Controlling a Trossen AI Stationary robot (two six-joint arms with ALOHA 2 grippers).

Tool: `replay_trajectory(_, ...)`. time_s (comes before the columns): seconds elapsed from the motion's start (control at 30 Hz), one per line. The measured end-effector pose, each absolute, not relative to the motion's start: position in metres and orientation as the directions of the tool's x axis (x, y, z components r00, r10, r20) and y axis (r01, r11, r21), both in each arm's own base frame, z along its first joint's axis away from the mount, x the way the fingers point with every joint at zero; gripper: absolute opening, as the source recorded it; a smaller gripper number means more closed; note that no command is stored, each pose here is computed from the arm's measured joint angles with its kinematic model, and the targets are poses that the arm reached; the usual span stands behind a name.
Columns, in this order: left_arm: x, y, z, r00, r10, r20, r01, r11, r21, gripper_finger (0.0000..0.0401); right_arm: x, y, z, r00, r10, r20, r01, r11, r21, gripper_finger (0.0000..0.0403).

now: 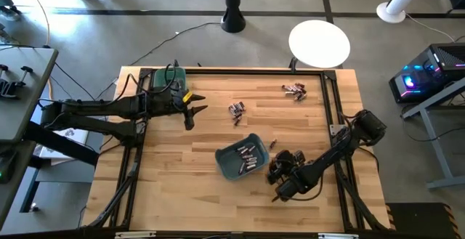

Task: Sort batteries
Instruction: Put the black battery into the green bin

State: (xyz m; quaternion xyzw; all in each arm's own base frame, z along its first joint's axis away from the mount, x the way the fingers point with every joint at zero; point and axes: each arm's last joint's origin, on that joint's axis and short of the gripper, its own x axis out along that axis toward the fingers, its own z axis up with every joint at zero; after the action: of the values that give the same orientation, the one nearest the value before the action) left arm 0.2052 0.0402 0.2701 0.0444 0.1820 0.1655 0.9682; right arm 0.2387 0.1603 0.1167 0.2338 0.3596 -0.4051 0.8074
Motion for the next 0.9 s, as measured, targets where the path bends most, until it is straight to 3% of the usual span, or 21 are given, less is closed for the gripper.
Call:
replay_trajectory(0.23, 0.204, 0.039, 0.266, 0.86, 0.345, -0.375, -0.307, 0.938, 0.159, 0.0149, 0.236, 0.149, 0.111, 0.323, -0.457, -0.829, 0.823, 0.568, 0.007, 0.0186)
replay_trajectory(0.5, 0.204, 0.033, 0.265, 0.865, 0.316, -0.389, -0.259, 0.947, 0.191, 0.0149, 0.224, 0.147, 0.114, 0.231, -0.498, -0.836, 0.81, 0.575, -0.119, 0.0031)
replay_trajectory(0.6, 0.205, 0.029, 0.265, 0.873, 0.299, -0.385, -0.23, 0.949, 0.215, 0.0149, 0.214, 0.152, 0.13, 0.222, -0.514, -0.829, 0.791, 0.592, -0.155, 0.0022)
replay_trajectory(0.77, 0.208, 0.029, 0.267, 0.902, 0.233, -0.363, -0.165, 0.964, 0.209, 0.0149, 0.203, 0.164, 0.183, 0.504, -0.537, -0.676, 0.726, 0.687, -0.004, 0.0039)
replay_trajectory(0.9, 0.214, 0.024, 0.263, 0.97, 0.029, -0.243, 0.035, 0.966, 0.255, 0.0149, 0.199, 0.176, 0.222, 0.753, -0.502, -0.425, 0.574, 0.818, 0.05, 0.0021)
